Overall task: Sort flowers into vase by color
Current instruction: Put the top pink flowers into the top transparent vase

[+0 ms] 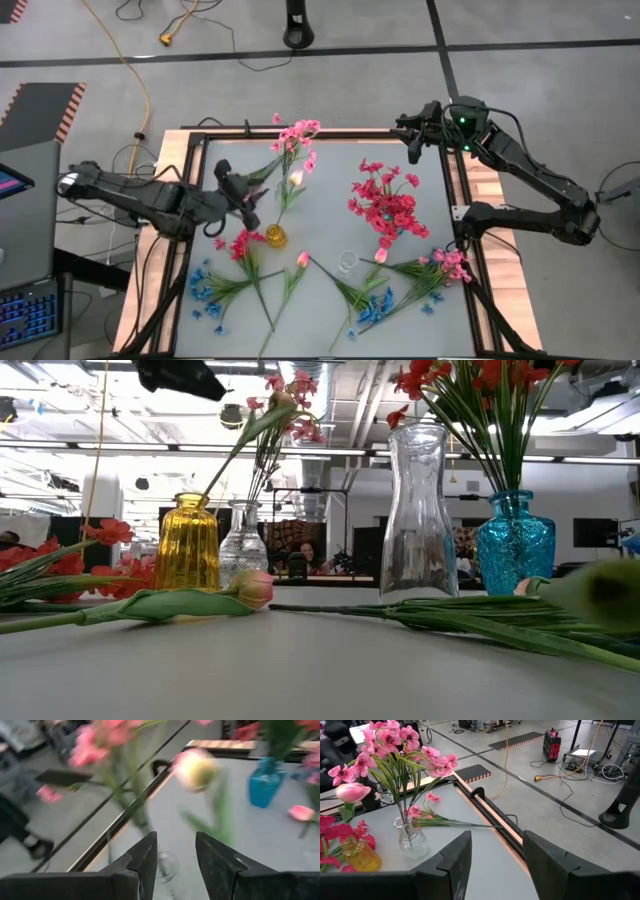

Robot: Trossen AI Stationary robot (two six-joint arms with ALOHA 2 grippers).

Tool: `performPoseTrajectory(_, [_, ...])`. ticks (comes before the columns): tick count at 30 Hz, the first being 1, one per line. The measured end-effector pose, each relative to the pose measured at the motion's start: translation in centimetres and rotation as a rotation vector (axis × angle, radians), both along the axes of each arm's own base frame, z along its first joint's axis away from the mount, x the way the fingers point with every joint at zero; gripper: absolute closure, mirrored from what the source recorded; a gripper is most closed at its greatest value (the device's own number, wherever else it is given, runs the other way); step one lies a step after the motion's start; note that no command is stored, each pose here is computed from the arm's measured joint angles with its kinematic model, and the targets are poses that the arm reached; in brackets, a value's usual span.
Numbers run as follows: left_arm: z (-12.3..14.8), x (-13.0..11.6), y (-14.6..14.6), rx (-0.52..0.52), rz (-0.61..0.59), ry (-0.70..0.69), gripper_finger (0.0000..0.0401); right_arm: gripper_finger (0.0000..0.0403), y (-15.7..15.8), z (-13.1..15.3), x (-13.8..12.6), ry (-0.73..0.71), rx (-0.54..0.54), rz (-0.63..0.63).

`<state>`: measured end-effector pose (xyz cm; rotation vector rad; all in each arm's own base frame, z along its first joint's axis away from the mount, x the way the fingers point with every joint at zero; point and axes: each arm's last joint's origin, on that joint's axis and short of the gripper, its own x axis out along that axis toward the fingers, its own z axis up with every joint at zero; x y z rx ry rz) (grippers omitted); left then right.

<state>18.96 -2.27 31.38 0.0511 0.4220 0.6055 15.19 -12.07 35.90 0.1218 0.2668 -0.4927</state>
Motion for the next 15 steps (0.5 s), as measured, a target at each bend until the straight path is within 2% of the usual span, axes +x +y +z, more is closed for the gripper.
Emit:
performPoseTrajectory(7, [-0.4,-1.0,3.0,-0.074,0.143,0.042,0.0278,0.02,0.0,0.0,0.0,0.0,0.0,0.0])
performPoseTrajectory(15, [-1.9,-1.0,6.8,-0.224,0.195,0.164,0.0265,0.02,0.0,0.0,0.0,0.0,0.0,0.0])
